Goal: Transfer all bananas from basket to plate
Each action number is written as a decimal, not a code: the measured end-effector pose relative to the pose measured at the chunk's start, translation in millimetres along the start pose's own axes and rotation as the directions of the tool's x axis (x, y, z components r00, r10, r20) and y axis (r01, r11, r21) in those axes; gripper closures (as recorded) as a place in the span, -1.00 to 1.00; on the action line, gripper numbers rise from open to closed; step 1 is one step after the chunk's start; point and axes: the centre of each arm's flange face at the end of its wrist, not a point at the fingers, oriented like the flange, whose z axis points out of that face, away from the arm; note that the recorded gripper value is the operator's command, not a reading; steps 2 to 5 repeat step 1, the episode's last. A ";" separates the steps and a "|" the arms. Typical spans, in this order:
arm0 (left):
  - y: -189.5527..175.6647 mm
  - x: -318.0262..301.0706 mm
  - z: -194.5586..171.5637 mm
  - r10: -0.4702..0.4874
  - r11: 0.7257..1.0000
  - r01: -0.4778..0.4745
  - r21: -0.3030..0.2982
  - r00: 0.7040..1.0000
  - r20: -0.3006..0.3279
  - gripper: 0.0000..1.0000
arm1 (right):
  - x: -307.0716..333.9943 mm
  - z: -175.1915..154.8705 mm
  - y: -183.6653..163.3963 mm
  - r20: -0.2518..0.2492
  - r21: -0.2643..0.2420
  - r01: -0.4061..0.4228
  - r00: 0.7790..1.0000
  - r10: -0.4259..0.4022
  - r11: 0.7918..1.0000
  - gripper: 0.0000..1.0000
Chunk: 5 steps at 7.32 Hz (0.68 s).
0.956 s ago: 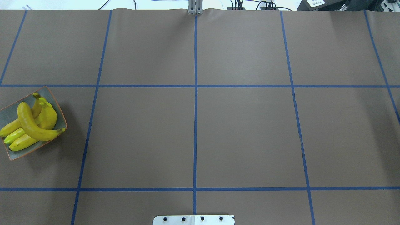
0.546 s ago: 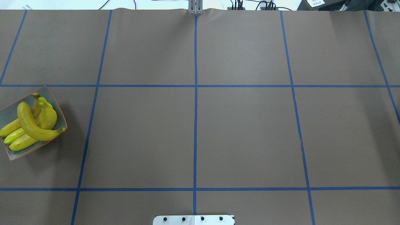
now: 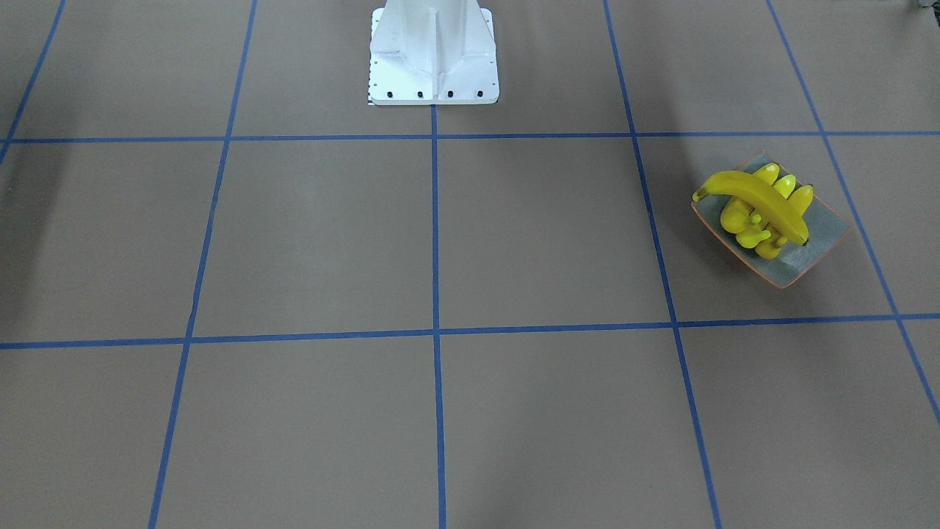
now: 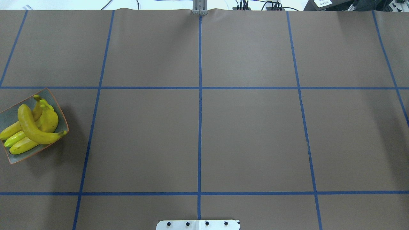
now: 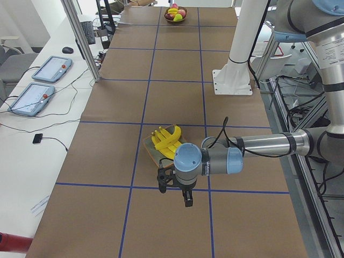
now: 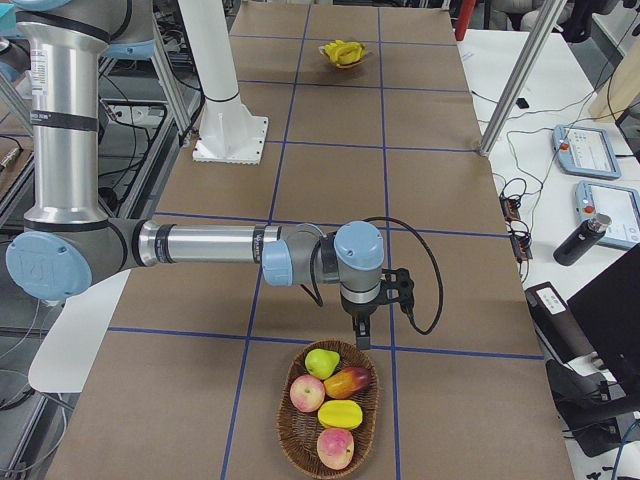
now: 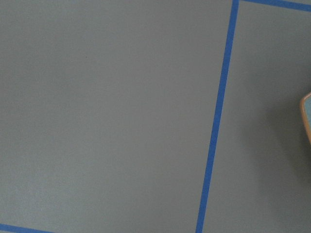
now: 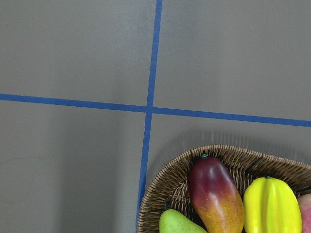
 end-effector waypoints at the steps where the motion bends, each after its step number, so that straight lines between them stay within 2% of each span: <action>1: -0.9 2.1 -1.3 0.005 1.000 -0.005 0.004 1.000 -0.003 -1.00 | 0.6 0.8 1.1 0.001 -0.002 -0.001 1.000 0.001 1.000 -1.00; 5: -0.9 2.1 -1.3 0.005 1.000 -0.005 0.004 1.000 -0.003 -1.00 | 0.6 0.8 1.1 0.001 -0.002 -0.001 1.000 0.001 1.000 -1.00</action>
